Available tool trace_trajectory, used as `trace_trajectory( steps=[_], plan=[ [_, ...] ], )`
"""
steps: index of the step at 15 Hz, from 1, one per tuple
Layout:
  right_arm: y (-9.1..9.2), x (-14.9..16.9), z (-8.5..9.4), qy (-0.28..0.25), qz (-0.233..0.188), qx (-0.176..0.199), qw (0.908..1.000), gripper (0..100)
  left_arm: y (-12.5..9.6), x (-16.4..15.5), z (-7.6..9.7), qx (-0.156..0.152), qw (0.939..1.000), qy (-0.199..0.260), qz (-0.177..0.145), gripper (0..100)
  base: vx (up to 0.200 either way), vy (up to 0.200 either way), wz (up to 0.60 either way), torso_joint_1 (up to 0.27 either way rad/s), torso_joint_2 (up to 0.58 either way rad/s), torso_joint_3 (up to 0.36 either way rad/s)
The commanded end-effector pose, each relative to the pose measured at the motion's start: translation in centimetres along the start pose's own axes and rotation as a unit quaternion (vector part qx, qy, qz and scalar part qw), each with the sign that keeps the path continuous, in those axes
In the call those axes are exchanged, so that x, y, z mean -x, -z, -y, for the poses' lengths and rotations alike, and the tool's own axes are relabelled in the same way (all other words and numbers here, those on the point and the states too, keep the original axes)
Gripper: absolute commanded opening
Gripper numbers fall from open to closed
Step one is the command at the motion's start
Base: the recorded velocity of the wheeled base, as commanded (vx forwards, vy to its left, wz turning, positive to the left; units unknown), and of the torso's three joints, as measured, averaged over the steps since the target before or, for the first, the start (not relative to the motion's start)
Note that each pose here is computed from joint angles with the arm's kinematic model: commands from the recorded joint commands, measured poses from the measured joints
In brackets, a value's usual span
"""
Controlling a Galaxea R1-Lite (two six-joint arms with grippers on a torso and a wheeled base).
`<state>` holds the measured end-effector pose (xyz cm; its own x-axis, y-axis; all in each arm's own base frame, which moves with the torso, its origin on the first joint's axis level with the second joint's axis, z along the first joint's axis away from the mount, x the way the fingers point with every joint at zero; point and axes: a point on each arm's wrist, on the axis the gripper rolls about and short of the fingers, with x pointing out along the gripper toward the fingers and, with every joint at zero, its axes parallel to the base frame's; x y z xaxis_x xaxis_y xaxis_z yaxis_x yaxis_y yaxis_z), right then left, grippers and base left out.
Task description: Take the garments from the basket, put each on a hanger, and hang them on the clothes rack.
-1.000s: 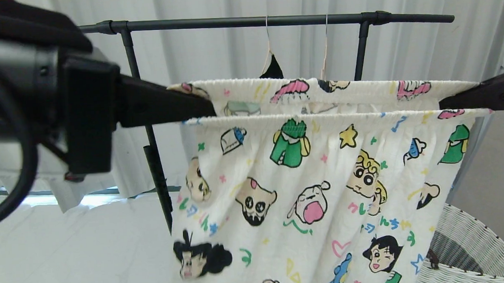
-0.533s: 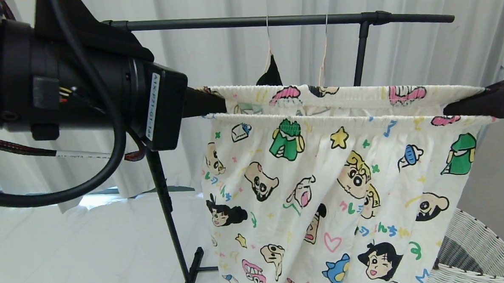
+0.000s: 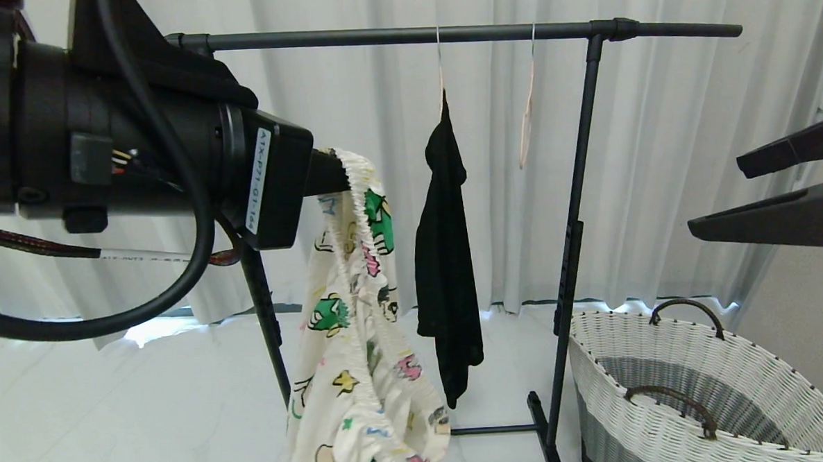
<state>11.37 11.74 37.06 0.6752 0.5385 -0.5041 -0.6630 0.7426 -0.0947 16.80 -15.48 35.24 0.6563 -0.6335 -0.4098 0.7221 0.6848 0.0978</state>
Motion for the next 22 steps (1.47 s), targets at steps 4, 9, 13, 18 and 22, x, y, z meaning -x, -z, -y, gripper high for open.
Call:
trace_trajectory(
  steps=[4, 9, 13, 18, 22],
  plan=[
    [4.2, 2.1, 2.1, 0.160, -0.146, -0.002, 0.9764, 100, 4.1, -0.6, -2.0, -0.022, 0.9816, -0.163, -0.097, 0, 0.000, 0.000, 0.00, 0.000, 0.00, 0.000],
    [7.3, 2.5, 3.2, 0.268, -0.200, -0.009, 0.9422, 100, 10.0, 1.5, -3.3, 0.007, 0.9670, -0.224, -0.120, 0, 0.000, 0.000, 0.00, 0.000, 0.00, 0.000],
    [9.1, 2.6, 3.1, 0.294, -0.205, -0.002, 0.9335, 100, 11.2, 1.8, -3.4, -0.009, 0.9575, -0.257, -0.131, 0, 0.000, 0.100, 0.00, 0.001, 0.00, 0.004],
    [9.9, 2.0, 3.0, 0.295, -0.201, -0.003, 0.9341, 100, 11.1, 1.7, -3.4, -0.010, 0.9578, -0.255, -0.132, 0, 0.000, 0.200, 0.00, 0.001, 0.00, 0.000],
    [10.0, 0.1, 3.1, 0.300, -0.168, -0.011, 0.9391, 100, 11.2, 1.7, -3.4, -0.010, 0.9578, -0.255, -0.132, 0, 0.000, 0.200, 0.00, 0.000, 0.00, 0.004]
  ],
)
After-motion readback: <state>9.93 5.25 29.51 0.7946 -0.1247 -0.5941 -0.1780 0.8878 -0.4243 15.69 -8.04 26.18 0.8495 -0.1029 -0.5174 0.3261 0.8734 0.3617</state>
